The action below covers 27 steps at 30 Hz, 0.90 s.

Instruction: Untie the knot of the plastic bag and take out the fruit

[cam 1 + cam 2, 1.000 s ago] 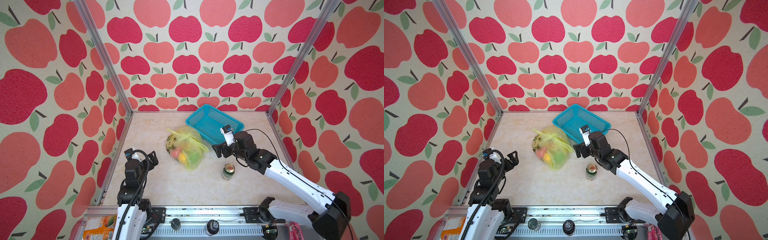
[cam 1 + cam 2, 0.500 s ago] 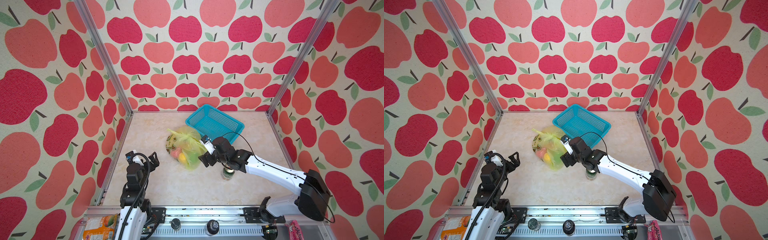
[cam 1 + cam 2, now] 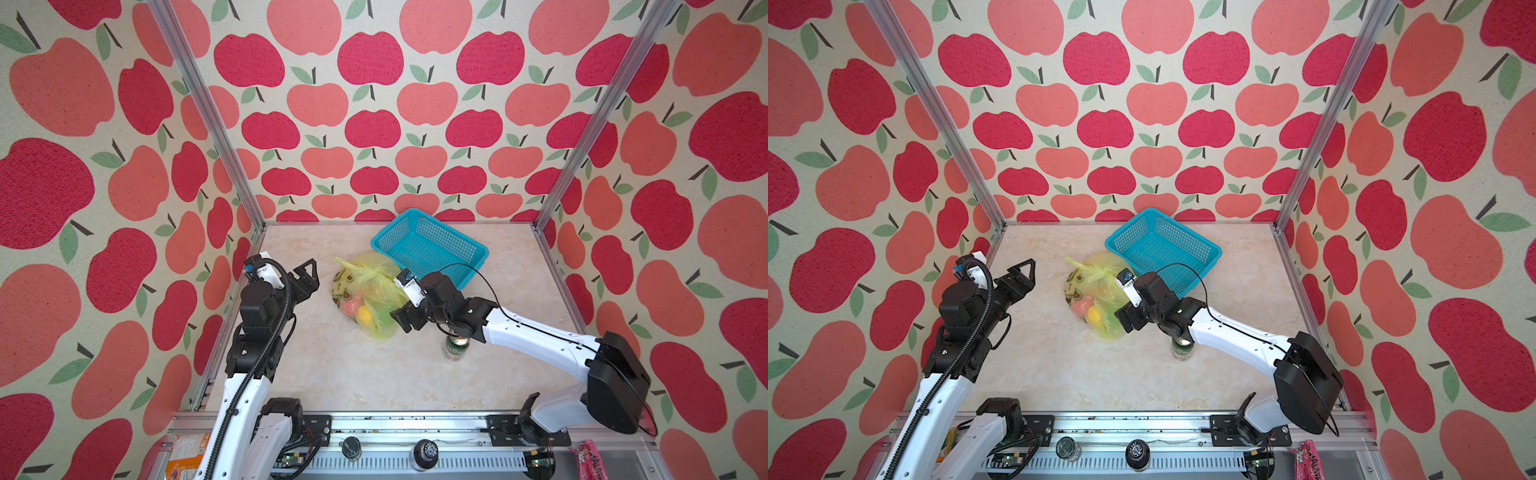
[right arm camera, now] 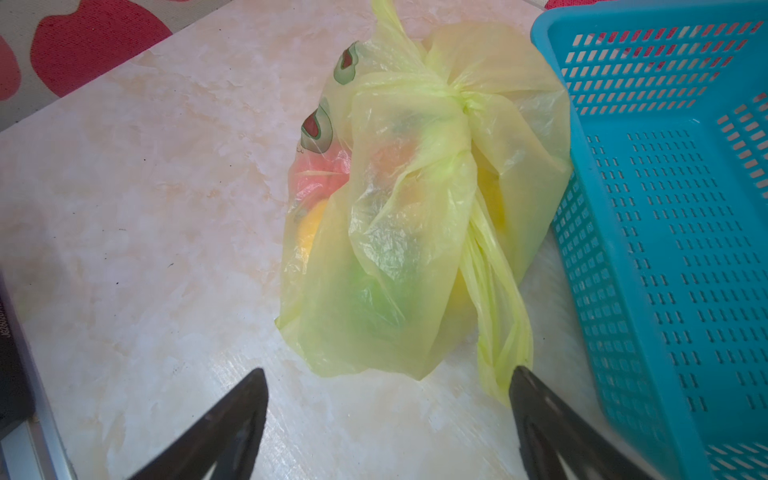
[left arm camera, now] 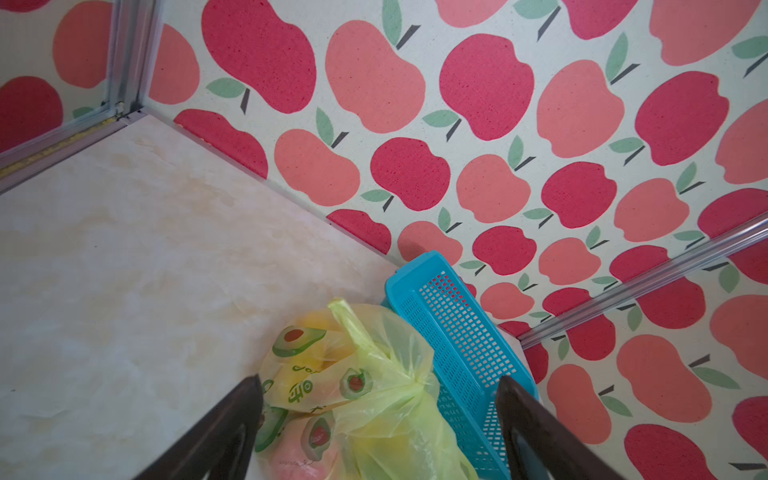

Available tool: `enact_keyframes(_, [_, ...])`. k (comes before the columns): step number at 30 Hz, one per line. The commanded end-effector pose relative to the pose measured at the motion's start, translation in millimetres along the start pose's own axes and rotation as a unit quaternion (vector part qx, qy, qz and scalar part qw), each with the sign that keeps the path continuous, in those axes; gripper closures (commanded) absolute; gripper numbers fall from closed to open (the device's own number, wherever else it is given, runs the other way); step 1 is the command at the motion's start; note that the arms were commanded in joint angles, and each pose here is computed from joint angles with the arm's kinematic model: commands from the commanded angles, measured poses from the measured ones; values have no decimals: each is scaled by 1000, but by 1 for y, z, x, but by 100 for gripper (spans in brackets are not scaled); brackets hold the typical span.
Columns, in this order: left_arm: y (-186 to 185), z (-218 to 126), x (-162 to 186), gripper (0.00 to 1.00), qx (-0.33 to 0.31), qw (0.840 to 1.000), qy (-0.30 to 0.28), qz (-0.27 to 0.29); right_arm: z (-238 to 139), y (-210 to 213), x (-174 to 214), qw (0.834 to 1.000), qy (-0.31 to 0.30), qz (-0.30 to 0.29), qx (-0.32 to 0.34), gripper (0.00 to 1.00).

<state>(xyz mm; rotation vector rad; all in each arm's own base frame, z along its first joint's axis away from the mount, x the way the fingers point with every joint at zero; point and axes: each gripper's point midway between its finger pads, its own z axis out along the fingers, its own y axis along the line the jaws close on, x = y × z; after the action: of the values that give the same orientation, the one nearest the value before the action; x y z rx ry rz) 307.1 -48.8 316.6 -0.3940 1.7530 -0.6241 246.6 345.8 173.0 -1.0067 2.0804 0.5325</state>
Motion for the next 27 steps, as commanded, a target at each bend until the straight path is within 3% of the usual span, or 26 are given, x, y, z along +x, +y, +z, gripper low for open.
enact_keyframes(1, [18,5,32,4,-49,996,66,26,-7,7,-12,1000,-25,10,-16,8])
enact_keyframes(5, [32,14,48,0,-67,994,83,15,1,4,-7,1000,-16,2,-7,8])
enact_keyframes(10, [33,18,65,6,-84,986,144,10,4,10,-8,999,-20,10,-23,9])
enact_keyframes(12, [45,16,68,1,-116,983,138,21,5,11,-7,999,-19,10,-26,9])
enact_keyframes(15, [34,12,57,1,-110,984,138,24,4,7,-4,1000,-9,1,-16,9])
enact_keyframes(17, [12,10,55,1,-69,986,150,38,5,2,0,1000,-4,-4,0,7])
enact_keyframes(21, [16,3,48,1,-95,986,114,73,21,-6,8,1000,11,-7,22,7])
enact_keyframes(27, [-11,-1,38,1,-38,989,115,91,35,-2,-22,1000,14,23,15,8])
